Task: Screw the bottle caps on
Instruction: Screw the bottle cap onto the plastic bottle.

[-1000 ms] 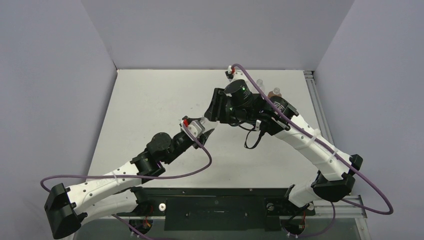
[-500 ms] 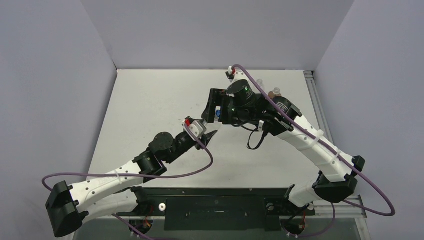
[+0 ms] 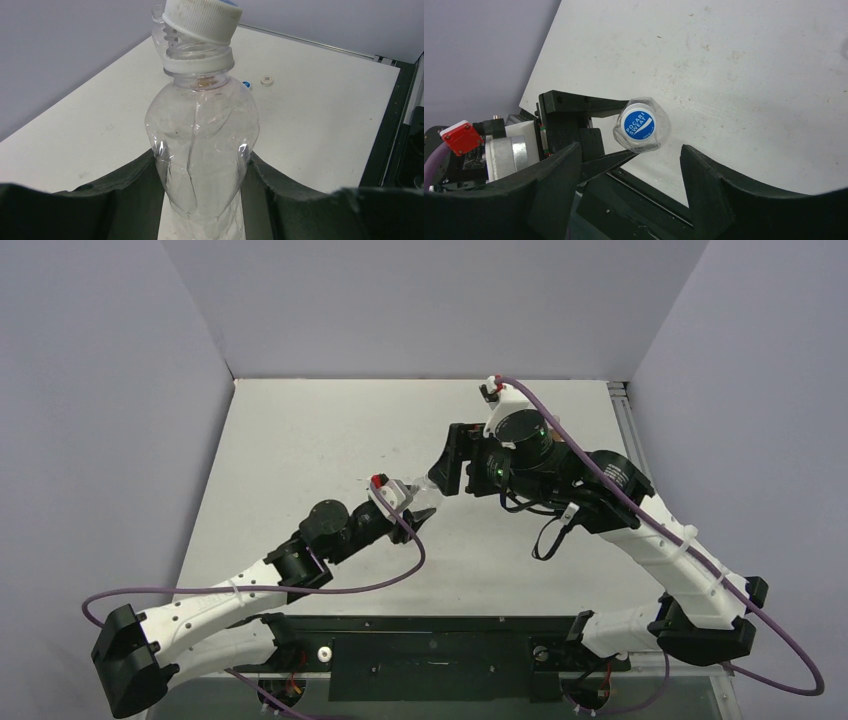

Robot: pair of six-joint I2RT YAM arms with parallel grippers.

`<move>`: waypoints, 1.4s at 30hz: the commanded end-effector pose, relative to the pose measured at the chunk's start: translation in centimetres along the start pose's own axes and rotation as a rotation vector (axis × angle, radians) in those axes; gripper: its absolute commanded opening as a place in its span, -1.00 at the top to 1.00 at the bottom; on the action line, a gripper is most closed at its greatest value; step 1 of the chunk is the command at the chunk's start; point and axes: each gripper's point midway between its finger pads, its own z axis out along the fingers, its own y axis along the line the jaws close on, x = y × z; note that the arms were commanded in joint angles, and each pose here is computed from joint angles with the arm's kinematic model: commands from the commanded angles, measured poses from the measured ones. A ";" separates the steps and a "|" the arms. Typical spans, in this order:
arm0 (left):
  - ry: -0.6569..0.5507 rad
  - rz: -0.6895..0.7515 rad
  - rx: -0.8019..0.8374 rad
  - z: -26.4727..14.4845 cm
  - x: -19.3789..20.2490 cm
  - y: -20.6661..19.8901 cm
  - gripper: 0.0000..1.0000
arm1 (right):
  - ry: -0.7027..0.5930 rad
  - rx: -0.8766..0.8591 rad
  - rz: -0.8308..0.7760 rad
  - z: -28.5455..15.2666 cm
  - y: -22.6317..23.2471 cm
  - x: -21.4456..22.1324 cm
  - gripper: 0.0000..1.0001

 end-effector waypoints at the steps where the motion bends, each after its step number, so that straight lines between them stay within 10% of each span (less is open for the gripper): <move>1: -0.055 -0.032 0.045 -0.2 -2.3 -0.5 0.71 | -0.048 -0.011 -0.078 -1.3 -0.2 -0.7 -0.25; 42: -0.041 0.021 0.190 -1.6 -2.3 -2.8 0.71 | 0.110 -0.042 -0.211 0.9 1.0 2.1 0.67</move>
